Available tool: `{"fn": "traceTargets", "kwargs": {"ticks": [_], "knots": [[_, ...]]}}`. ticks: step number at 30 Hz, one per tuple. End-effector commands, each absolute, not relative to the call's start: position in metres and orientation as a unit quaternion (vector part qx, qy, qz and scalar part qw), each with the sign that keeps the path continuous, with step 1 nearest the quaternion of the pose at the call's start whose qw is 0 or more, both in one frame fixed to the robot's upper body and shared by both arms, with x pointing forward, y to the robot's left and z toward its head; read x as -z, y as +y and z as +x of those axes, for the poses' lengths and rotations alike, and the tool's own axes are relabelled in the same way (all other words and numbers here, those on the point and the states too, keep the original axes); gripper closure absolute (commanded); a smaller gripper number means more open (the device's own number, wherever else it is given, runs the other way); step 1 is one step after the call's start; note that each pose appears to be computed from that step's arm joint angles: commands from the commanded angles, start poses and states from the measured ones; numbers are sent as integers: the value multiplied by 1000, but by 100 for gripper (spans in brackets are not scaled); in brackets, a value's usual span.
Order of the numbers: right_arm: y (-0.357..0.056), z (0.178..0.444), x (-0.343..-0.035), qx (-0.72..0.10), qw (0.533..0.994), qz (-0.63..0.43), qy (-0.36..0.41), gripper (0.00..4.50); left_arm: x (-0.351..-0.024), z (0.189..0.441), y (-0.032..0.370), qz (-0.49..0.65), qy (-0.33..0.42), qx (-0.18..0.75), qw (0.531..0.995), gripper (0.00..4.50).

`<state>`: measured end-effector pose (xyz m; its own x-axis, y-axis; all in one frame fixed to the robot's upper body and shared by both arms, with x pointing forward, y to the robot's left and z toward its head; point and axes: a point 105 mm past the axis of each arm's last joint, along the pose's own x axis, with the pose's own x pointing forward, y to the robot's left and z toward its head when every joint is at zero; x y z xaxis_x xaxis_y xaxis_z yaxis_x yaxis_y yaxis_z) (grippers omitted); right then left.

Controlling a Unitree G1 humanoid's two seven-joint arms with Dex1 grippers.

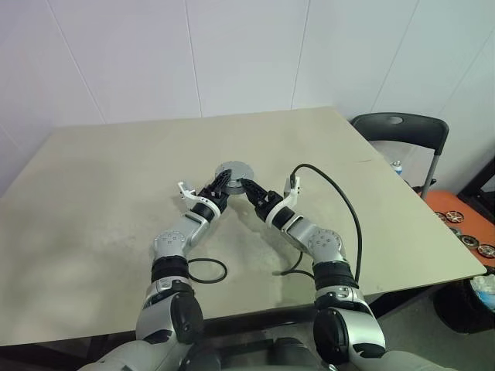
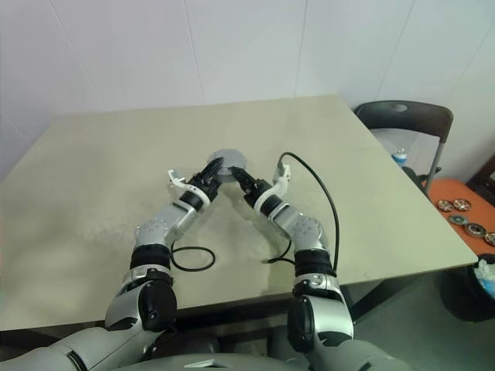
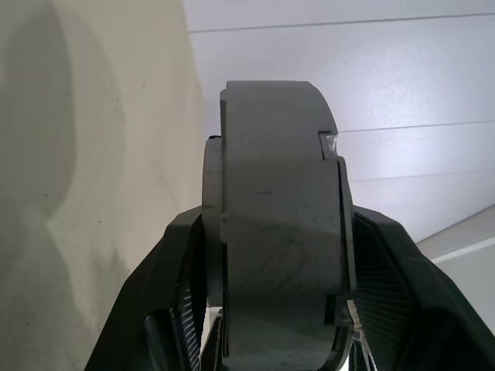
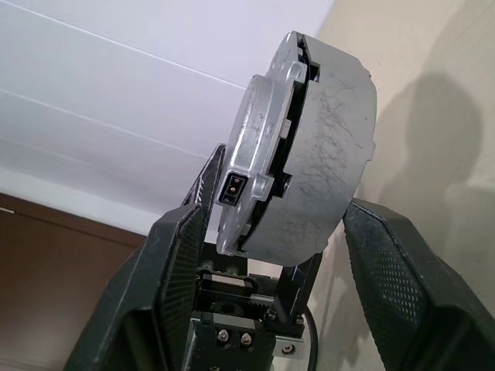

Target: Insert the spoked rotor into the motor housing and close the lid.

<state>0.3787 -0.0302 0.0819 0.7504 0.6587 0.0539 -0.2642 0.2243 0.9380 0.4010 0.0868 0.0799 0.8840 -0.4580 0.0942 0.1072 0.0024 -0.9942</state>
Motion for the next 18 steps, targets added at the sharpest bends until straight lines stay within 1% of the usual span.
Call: {"fn": "traceTargets", "kwargs": {"ticks": [1,6,9,11,12,18], "knots": [[-15,380,-107,-338,756,539,156,155,-108,405,87,-673,91,240,694,217],[-16,382,-98,-322,766,529,171,155,-110,404,84,-672,92,250,691,217],[-16,382,-95,-319,768,527,174,217,-112,402,81,-672,96,259,687,217],[-16,383,-96,-319,768,528,172,279,-113,401,79,-673,100,266,683,217],[-17,383,-96,-319,768,529,171,288,-113,401,78,-673,101,268,682,217],[-18,384,-98,-319,767,532,166,289,-114,401,76,-673,101,271,681,217]]}}
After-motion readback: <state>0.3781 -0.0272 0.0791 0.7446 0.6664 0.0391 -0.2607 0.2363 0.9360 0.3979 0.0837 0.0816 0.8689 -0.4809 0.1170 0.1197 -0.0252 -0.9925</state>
